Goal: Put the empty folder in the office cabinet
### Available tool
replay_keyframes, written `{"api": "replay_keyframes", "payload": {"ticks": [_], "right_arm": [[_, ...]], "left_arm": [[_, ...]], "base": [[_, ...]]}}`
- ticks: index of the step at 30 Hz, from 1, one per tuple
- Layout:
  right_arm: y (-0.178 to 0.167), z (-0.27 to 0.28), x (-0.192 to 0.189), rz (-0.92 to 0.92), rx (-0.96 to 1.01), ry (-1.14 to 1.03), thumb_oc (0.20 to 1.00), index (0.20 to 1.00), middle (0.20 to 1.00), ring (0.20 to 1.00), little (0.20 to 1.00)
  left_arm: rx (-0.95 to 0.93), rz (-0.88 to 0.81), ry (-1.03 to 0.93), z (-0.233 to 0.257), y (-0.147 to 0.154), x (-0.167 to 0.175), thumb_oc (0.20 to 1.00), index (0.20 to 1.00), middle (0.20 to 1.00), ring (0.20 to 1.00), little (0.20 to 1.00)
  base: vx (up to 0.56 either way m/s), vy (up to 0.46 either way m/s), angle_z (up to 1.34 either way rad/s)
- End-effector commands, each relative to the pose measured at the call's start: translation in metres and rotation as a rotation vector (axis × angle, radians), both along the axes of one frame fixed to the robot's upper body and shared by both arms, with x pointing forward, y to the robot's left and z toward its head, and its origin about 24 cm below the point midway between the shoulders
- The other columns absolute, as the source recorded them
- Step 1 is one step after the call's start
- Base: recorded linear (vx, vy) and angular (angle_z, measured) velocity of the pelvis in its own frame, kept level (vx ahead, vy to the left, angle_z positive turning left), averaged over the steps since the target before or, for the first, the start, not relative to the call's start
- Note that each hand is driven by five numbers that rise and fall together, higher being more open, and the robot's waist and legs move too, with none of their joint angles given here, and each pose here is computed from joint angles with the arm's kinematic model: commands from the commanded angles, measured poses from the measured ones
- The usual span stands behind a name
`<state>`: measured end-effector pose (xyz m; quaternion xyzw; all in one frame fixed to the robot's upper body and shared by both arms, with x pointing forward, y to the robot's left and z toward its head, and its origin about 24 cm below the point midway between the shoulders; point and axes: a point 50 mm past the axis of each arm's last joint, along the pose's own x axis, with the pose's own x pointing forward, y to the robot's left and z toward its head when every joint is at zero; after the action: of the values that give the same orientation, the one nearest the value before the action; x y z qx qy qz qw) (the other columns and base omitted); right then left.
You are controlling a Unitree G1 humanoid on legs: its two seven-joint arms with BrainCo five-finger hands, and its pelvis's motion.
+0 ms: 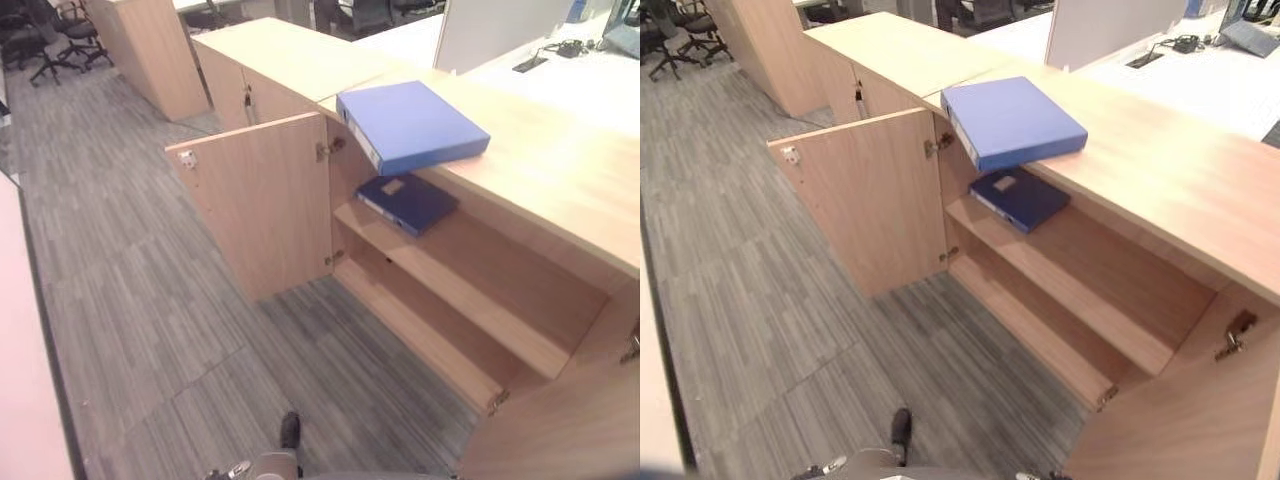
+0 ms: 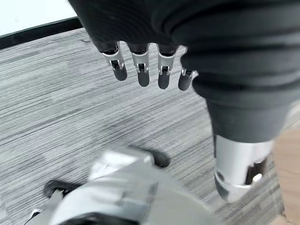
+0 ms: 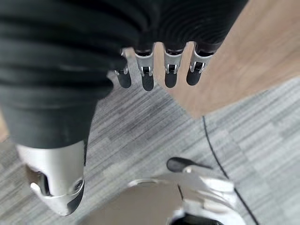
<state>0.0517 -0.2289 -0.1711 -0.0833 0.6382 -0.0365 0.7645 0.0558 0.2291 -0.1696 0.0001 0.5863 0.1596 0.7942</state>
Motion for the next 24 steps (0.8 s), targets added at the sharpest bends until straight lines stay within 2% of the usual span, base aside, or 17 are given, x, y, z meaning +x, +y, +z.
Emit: {"api": "replay_keyframes", "payload": {"ticks": [1,6,9,20,21,23,24], "right_arm": [[0.014,0.0,0.015,0.026,0.051,-0.057,1.0,1.0,1.0,1.0,1.0],[0.016,0.002,0.028,0.019,0.057,-0.105,1.0,1.0,1.0,1.0,1.0],[0.02,0.002,0.033,0.009,0.065,-0.13,1.0,1.0,1.0,1.0,1.0],[0.027,0.005,0.049,0.07,0.064,-0.175,1.0,1.0,1.0,1.0,1.0],[0.053,0.011,0.085,0.084,0.077,-0.227,1.0,1.0,1.0,1.0,1.0],[0.016,0.005,0.046,0.012,0.028,-0.129,1.0,1.0,1.0,1.0,1.0],[0.016,0.005,0.046,0.012,0.028,-0.129,1.0,1.0,1.0,1.0,1.0]], "left_arm": [[0.032,-0.089,-0.127,0.009,0.003,0.042,1.0,1.0,1.0,1.0,1.0],[0.066,-0.165,-0.17,0.016,0.006,0.061,1.0,1.0,1.0,1.0,1.0],[0.069,-0.231,-0.143,0.014,0.005,0.059,1.0,1.0,1.0,1.0,1.0],[0.035,-0.244,-0.062,0.007,0.0,0.04,1.0,1.0,1.0,1.0,1.0],[0.032,-0.303,-0.022,0.004,-0.008,0.034,1.0,1.0,1.0,1.0,1.0],[0.018,-0.301,-0.019,0.003,-0.009,0.029,1.0,1.0,1.0,1.0,1.0],[0.017,-0.301,-0.019,0.003,-0.009,0.028,1.0,1.0,1.0,1.0,1.0]], "base": [[0.21,0.395,-0.4],[0.12,0.262,-0.06],[0.15,0.22,-0.28],[0.08,-0.056,-0.41],[0.17,-0.093,-0.51],[0.25,-0.139,-0.34],[0.28,-0.191,0.06]]}}
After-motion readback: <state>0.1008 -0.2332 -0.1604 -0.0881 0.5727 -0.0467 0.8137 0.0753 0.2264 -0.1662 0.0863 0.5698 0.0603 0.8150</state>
